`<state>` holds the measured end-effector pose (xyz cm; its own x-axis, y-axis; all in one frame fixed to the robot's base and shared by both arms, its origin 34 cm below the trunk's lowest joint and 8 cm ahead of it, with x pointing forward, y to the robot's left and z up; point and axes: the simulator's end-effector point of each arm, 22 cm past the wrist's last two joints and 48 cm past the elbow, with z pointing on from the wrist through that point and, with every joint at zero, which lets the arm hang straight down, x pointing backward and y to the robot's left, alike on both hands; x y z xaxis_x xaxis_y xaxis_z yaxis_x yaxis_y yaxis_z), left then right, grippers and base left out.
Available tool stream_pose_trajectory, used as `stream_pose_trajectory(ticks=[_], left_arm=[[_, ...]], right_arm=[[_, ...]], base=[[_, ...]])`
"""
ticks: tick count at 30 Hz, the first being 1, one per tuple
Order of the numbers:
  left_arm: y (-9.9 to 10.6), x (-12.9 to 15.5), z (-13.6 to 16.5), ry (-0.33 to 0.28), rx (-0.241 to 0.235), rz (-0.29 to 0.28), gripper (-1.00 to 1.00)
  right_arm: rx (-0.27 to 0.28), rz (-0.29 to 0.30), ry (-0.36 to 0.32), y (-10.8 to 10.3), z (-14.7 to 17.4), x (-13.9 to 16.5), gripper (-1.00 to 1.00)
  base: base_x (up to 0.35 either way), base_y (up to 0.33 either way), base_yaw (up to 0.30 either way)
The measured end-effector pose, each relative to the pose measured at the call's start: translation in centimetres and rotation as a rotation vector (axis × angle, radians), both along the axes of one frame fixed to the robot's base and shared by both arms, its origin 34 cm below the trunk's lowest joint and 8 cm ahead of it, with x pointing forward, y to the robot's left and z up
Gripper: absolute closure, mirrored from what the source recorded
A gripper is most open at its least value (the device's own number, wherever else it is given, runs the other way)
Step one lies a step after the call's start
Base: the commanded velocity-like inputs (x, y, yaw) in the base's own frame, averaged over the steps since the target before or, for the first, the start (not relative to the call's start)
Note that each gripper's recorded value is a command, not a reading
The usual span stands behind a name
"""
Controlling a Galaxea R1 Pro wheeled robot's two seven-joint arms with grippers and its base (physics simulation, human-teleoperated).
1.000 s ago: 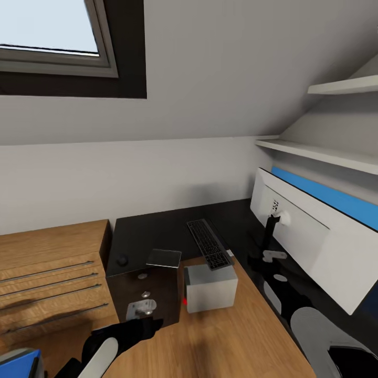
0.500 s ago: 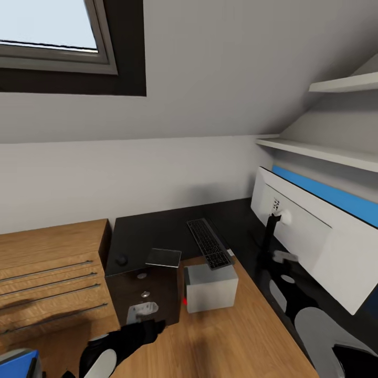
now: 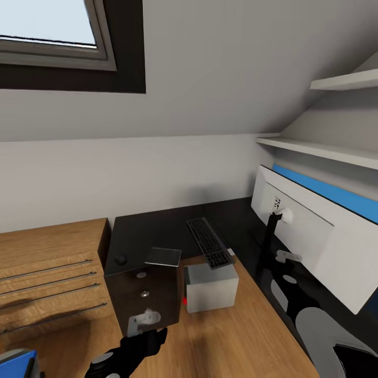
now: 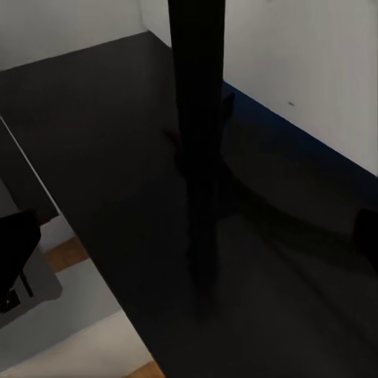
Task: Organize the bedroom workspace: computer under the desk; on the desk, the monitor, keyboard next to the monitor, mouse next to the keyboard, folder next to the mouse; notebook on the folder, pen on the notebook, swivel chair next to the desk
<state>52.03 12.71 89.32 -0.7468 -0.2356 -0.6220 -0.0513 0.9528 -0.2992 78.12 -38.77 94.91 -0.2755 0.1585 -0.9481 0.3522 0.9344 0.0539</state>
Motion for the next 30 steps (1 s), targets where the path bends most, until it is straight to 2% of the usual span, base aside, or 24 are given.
stream_pose_trajectory(ticks=[30], left_arm=[[-0.5,0.5,-3.4,0.004,0.000,-0.006,-1.00]], right_arm=[[-0.003,-0.001,-0.009,0.0,-3.1,0.8,-1.00]], base=[[0.000,0.000,0.000]])
